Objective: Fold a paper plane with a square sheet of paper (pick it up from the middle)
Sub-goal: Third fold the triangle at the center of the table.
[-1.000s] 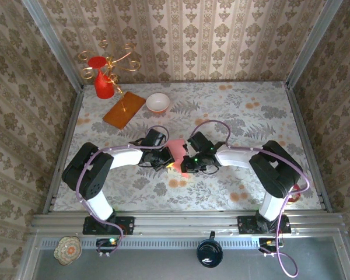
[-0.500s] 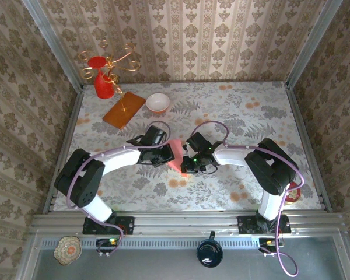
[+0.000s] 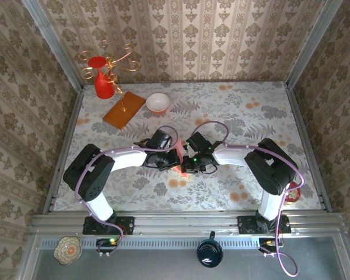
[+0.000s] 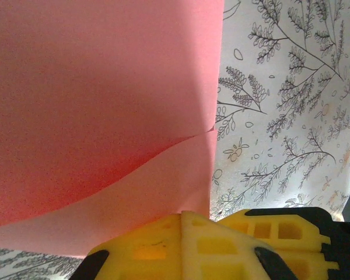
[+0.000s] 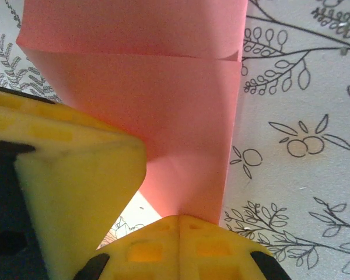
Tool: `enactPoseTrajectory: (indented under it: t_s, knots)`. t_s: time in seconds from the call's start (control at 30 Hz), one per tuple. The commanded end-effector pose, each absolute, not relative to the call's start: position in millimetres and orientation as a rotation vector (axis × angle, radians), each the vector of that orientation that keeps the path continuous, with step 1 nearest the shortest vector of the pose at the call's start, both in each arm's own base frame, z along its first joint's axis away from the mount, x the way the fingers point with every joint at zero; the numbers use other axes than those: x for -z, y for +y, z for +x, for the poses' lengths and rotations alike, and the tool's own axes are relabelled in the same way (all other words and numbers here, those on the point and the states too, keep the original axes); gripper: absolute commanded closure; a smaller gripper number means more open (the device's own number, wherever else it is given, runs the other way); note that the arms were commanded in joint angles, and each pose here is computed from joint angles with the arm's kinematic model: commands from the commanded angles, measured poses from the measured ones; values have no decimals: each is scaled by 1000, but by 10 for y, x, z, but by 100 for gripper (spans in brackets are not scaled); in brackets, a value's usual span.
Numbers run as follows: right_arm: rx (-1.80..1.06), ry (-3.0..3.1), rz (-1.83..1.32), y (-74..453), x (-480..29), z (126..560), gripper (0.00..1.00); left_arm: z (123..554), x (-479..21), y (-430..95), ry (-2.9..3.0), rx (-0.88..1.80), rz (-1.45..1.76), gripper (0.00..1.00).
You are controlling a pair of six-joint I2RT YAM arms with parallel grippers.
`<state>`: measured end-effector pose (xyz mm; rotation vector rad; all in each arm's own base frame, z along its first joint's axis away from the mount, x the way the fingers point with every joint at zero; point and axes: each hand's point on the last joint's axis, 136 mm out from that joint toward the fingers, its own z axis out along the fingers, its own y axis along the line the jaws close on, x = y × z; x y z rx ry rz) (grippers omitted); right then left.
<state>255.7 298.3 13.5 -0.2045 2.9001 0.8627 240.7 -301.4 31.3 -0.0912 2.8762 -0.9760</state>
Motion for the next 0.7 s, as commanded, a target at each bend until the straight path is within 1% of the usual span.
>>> enactPoseTrajectory:
  t_s: [0.0,0.13,0.37,0.67]
  knots:
    - [-682,3048,-135,2728,214,2369,100,2325,-184,-3031,2891,999,-65,92]
    - [-640,3080,-88,2666,275,2326,100,2302,-55,-2925,2883,958,-86,92]
    - [-556,3139,-3,2532,402,2221,99,2320,47,-2840,2833,962,-101,92]
    - [-360,3207,49,2253,546,2082,99,2479,96,-2547,2811,934,-171,92]
